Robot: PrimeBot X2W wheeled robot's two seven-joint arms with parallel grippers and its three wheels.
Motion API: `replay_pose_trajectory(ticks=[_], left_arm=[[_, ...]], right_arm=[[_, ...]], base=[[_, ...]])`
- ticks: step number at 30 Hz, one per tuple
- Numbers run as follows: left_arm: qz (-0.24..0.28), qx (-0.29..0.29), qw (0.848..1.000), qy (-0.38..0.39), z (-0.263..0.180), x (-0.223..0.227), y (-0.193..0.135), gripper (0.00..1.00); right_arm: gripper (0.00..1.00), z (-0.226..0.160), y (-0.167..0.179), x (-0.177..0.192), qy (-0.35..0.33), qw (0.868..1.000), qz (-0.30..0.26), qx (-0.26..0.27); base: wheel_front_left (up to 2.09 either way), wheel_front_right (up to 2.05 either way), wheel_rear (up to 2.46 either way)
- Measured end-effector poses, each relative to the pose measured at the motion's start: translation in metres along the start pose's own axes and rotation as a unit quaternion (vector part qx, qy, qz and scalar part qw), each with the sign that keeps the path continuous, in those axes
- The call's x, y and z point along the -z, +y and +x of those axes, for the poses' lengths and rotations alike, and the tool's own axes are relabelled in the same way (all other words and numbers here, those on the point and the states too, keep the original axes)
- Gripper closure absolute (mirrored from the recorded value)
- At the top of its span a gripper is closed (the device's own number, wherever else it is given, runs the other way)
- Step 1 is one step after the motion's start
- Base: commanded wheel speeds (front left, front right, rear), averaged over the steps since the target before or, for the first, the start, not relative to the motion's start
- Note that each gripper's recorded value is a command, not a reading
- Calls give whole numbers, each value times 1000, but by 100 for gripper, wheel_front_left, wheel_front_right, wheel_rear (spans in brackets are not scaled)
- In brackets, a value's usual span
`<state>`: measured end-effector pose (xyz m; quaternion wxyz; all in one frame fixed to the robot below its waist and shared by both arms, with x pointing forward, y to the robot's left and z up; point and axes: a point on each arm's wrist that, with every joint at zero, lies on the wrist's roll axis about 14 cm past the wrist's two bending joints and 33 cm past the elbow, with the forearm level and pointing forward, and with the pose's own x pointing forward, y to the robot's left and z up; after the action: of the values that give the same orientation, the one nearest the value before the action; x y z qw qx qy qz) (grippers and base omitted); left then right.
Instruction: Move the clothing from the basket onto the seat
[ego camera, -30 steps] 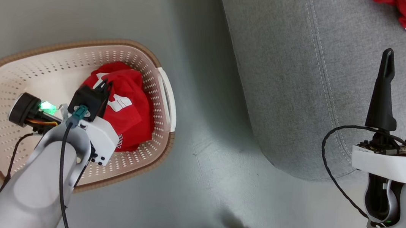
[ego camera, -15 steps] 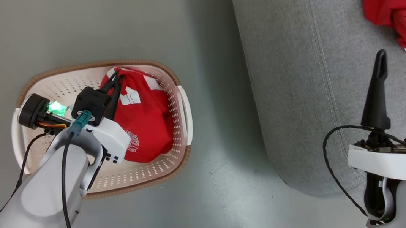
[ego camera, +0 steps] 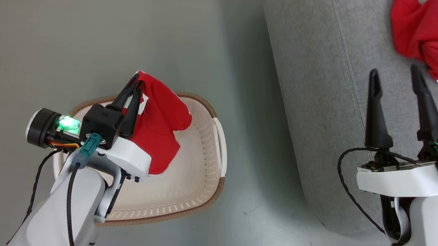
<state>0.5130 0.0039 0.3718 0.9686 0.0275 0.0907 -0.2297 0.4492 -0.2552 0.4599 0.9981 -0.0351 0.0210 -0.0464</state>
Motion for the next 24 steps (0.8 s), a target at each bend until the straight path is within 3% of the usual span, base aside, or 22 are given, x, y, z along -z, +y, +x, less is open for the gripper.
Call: replay_pose_trajectory(ticks=[14, 24], left_arm=[[22, -38, 989, -138, -41, -110, 15, 100], [55, -54, 969, -236, -82, -184, 19, 100]], right_arm=[[0, -9, 50, -16, -8, 994, -30, -104], [0, -28, 97, -24, 0, 975, -74, -207]], base=[[0, 0, 0], [0, 0, 0]])
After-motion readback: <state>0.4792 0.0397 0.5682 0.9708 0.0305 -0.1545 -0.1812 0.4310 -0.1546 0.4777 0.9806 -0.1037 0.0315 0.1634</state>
